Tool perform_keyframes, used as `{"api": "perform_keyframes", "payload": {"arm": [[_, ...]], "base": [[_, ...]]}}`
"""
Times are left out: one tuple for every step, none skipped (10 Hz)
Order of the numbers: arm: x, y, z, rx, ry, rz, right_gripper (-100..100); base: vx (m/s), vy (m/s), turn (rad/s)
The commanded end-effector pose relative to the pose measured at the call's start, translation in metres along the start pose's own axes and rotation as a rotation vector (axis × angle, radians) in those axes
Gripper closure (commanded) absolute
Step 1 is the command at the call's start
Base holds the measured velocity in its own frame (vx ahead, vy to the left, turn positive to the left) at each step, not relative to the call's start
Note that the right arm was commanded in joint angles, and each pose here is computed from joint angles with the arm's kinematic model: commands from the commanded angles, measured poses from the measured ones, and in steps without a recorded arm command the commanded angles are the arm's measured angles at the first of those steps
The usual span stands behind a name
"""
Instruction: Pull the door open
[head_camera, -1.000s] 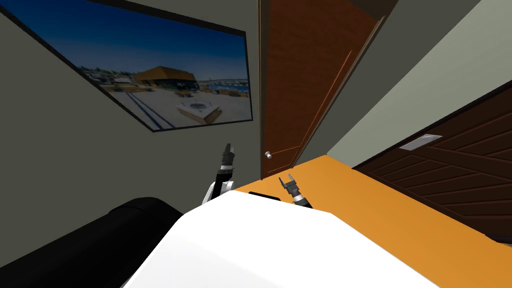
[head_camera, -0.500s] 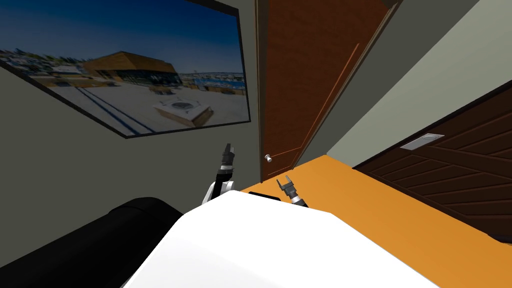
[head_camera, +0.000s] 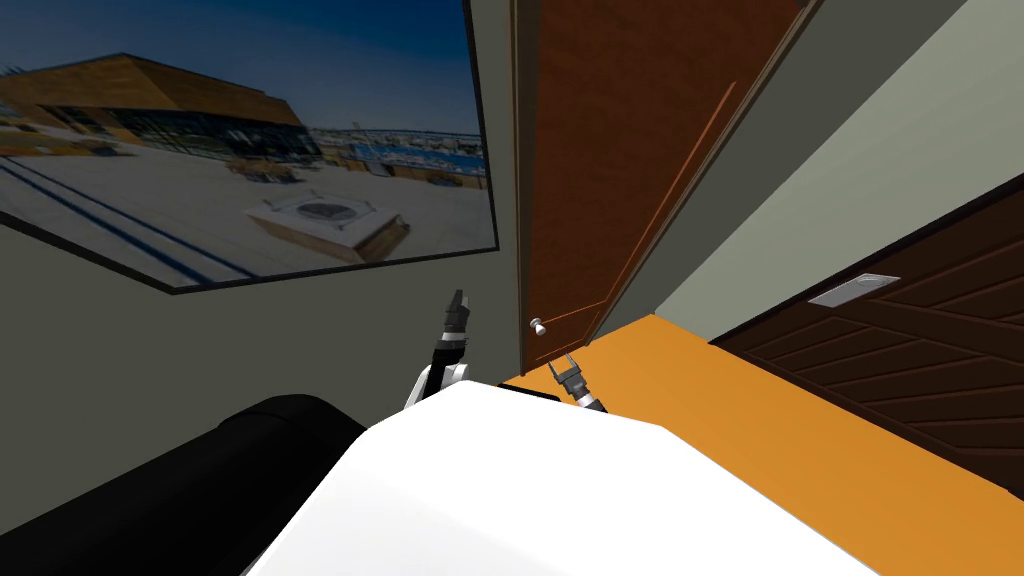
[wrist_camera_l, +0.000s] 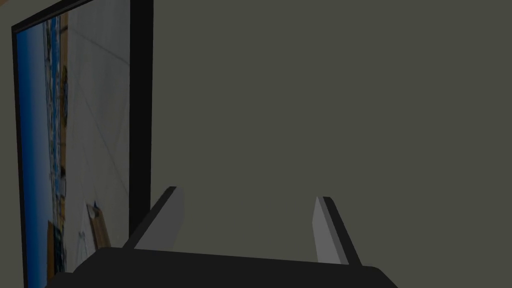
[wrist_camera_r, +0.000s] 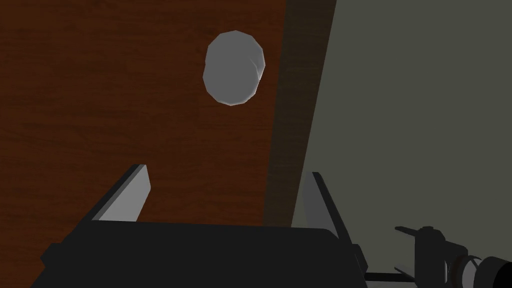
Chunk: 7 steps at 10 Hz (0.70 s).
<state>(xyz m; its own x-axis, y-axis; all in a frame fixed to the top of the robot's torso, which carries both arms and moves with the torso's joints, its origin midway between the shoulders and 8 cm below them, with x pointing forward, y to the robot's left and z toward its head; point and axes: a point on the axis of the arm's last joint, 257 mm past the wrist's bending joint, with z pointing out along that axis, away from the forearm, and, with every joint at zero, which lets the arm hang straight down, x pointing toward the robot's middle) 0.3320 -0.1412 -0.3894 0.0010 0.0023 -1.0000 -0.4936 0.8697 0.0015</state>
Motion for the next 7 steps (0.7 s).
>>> {"api": "perform_keyframes", "payload": {"arm": [[0.0, 0.0, 0.0, 0.0, 0.0, 0.0, -100], [0.002, -0.007, 0.0035, 0.007, -0.001, -0.003, -100], [0.002, -0.011, 0.0062, 0.012, -0.002, -0.004, -100], [0.003, -0.016, 0.0094, 0.018, -0.003, -0.005, -100], [0.004, -0.018, 0.0112, 0.022, -0.003, -0.006, -100], [0.005, -0.024, 0.0153, 0.029, -0.004, -0.008, -100], [0.005, -0.027, 0.0176, 0.033, -0.005, -0.009, -100]], "base": [[0.037, -0.022, 0.037], [-0.125, -0.037, -0.01], [-0.148, -0.027, -0.04], [-0.124, -0.028, 0.001], [-0.078, -0.041, 0.021], [-0.053, -0.041, 0.042], [-0.041, -0.032, 0.035]]}}
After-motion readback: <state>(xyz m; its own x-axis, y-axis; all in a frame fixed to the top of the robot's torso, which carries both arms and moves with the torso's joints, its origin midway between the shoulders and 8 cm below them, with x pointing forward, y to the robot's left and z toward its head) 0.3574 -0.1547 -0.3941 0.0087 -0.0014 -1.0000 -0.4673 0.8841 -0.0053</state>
